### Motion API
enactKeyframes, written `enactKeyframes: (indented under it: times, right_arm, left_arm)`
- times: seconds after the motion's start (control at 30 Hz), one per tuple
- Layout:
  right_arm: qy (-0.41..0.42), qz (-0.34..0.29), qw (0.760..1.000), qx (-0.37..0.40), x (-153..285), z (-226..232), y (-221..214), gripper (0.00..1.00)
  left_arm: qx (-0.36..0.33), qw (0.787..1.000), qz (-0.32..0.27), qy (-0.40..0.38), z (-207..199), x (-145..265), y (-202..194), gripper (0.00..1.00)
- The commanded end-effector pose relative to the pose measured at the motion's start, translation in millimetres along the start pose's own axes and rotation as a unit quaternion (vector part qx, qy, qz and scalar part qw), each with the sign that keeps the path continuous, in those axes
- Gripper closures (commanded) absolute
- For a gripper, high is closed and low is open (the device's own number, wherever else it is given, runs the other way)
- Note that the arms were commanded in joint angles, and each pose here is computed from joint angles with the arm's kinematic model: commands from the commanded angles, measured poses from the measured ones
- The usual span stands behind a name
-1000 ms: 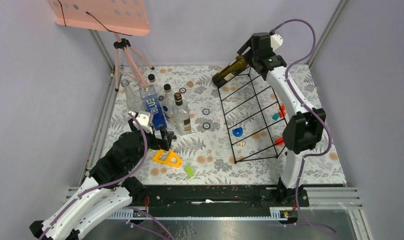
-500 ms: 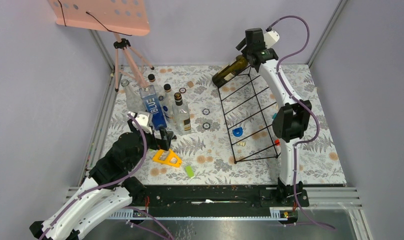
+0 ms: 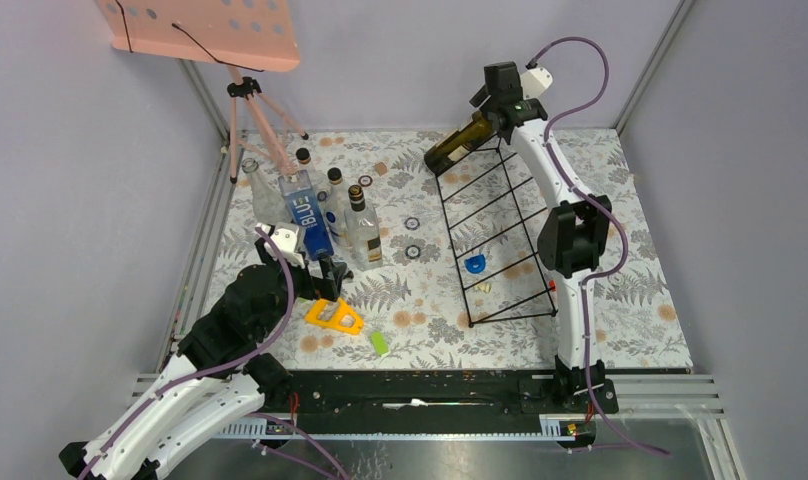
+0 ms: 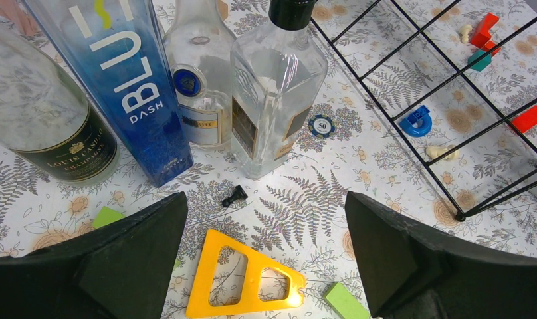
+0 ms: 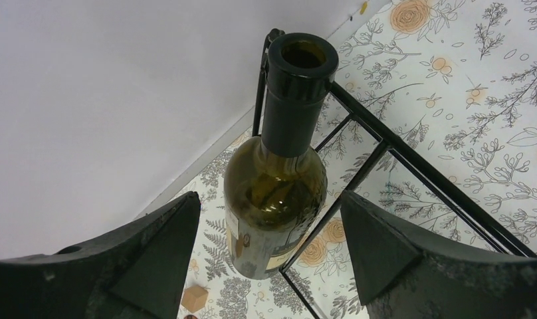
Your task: Take the wine bottle off the wine rack
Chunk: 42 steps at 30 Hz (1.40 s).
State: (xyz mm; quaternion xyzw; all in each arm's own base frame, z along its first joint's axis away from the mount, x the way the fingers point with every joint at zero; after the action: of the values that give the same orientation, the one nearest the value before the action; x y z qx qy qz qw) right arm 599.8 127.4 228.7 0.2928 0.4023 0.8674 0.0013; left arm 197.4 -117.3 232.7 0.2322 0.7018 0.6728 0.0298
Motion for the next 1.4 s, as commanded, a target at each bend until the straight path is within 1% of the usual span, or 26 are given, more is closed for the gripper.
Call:
enactKeyframes:
  times: [0.0,0.47,1.1,1.17,1.27,1.37]
  right_arm:
    - [0.0,-0.04,0.999,-0.015,-5.9,5.9,20.7,0.16]
    - [-0.003,-0.061,0.998,-0.016,-21.6,4.5,23.7,0.25]
    - [0.019,-0.071,0.997,-0.03,-27.7,13.7,26.9,0.5]
    - [0.018,-0.069,0.997,-0.034,-29.1,13.1,25.6,0.5]
    - [0.017,-0.065,0.997,-0.043,-32.4,11.4,23.4,0.4]
    - [0.013,-0.062,0.997,-0.053,-36.8,8.4,21.0,0.37]
  left_arm:
    - [0.002,1.0,-0.015,0.005,1.1,-1.1,6.1,0.01]
    - [0.0,1.0,-0.01,0.005,0.5,-3.1,4.6,0.01]
    - [-0.002,1.0,-0.006,0.006,0.6,-4.3,3.0,0.01]
    - [-0.002,1.0,-0.006,0.005,0.2,-4.3,2.9,0.01]
    - [-0.003,1.0,-0.006,0.006,0.5,-4.4,2.8,0.01]
    - [-0.004,1.0,-0.005,0.006,0.3,-4.5,2.5,0.01]
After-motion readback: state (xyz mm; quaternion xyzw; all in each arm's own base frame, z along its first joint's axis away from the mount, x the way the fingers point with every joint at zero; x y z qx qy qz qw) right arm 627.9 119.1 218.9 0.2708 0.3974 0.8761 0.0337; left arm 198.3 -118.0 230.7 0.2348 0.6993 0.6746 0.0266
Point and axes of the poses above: each gripper's point midway between its finger pads, its own x axis back along the fingers, its own z axis along the line the jaws close on, y = z × x, the point moved 1 cm from there along x, back along the fingers, and after that the axes turned 3 degrees about -x, right-handed, at the moved point
